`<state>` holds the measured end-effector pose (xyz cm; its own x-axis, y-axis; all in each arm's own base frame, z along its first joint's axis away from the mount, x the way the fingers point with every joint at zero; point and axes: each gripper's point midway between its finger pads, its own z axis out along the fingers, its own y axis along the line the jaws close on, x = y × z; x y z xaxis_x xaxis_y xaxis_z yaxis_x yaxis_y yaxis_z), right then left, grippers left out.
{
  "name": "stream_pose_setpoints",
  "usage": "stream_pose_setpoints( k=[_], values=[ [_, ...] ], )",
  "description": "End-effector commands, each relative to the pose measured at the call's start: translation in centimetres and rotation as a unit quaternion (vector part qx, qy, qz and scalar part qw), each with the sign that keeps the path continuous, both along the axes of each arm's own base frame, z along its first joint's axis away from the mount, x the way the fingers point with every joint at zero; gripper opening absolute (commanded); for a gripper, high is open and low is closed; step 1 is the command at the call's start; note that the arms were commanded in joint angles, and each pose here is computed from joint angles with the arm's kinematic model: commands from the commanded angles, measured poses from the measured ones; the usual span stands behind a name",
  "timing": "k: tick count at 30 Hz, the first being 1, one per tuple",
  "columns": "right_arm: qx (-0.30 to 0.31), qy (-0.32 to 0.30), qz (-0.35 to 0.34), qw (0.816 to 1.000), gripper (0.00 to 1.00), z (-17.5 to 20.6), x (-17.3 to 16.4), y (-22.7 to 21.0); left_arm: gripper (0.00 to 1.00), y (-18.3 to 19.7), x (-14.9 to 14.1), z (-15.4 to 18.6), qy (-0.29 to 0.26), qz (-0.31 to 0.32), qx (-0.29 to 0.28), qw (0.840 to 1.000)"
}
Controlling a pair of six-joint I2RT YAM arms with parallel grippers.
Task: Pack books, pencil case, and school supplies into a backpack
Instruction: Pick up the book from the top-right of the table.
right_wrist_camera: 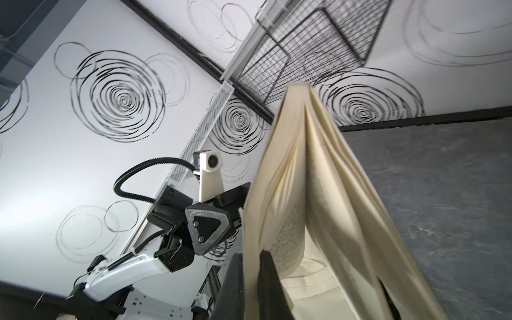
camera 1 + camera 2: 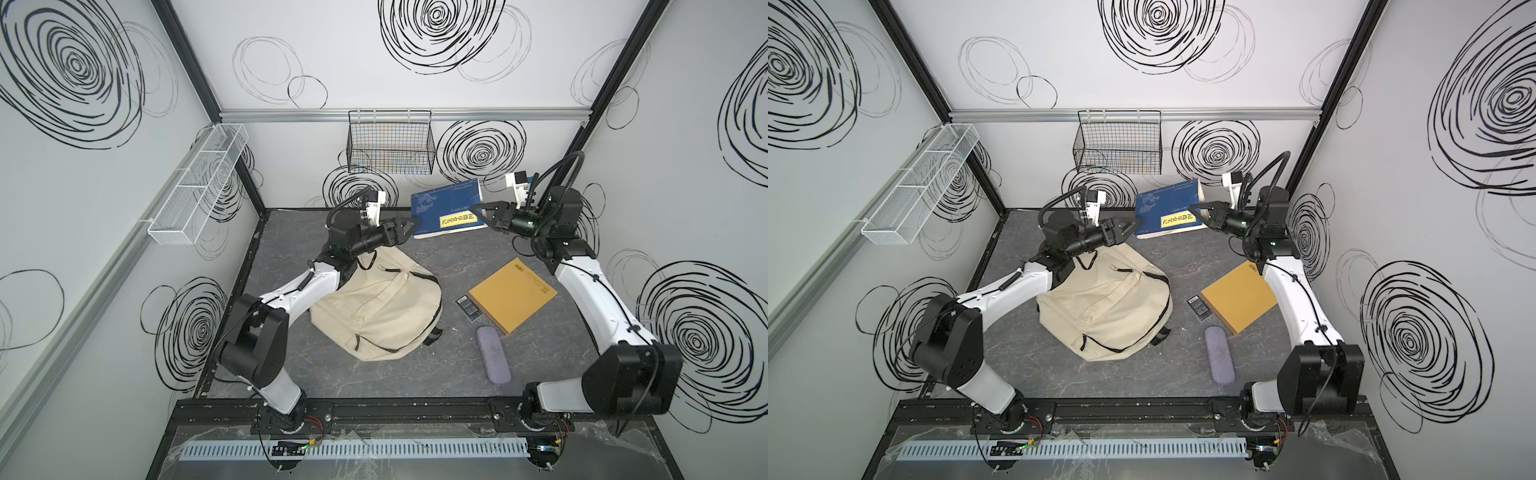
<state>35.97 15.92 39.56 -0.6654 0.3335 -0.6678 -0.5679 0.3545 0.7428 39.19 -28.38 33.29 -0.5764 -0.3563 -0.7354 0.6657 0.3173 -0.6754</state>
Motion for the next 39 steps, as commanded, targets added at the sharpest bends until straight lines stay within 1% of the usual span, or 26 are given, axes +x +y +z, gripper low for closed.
stream_pose_setpoints(
  k=[1,3,6,14,20,25,30,33,37,39],
  values=[
    [0.016,-0.065,0.012,0.998,0.0,3.9,-3.2,0.7,0.94,0.9,-5.2,6.2,-0.103,-0.047,-0.048,0.992],
    [0.022,-0.067,0.031,0.997,0.0,4.5,-4.6,1.4,0.96,1.9,-6.1,6.3,-0.107,-0.032,-0.043,0.993],
    [0.027,-0.077,0.059,0.995,0.0,5.3,-6.6,2.7,0.97,3.0,-6.5,6.0,-0.105,-0.01,-0.032,0.994],
    [0.035,-0.103,0.109,0.988,0.0,7.7,-10.5,4.5,0.97,3.6,-7.7,8.6,-0.153,-0.008,-0.029,0.988],
    [0.038,-0.112,0.117,0.986,0.0,8.6,-11.9,4.4,0.94,3.9,-7.9,9.0,-0.158,-0.007,-0.038,0.987],
    [0.041,-0.114,0.116,0.986,0.0,9.1,-12.5,4.3,0.95,4.7,-7.4,8.7,-0.145,0.009,-0.042,0.988],
    [0.042,-0.118,0.118,0.985,0.0,9.4,-13.0,4.4,0.96,5.2,-7.3,9.3,-0.143,0.014,-0.052,0.988],
    [0.042,-0.116,0.121,0.985,0.0,9.2,-13.1,4.6,0.96,5.0,-8.1,10.0,-0.156,-0.007,-0.063,0.986],
    [0.043,-0.114,0.138,0.983,0.0,8.9,-13.7,5.2,0.94,3.7,-9.9,10.1,-0.167,-0.081,-0.071,0.98],
    [0.044,-0.116,0.148,0.981,0.0,8.9,-14.2,5.6,0.93,3.5,-10.2,9.9,-0.168,-0.095,-0.072,0.979]
  ],
)
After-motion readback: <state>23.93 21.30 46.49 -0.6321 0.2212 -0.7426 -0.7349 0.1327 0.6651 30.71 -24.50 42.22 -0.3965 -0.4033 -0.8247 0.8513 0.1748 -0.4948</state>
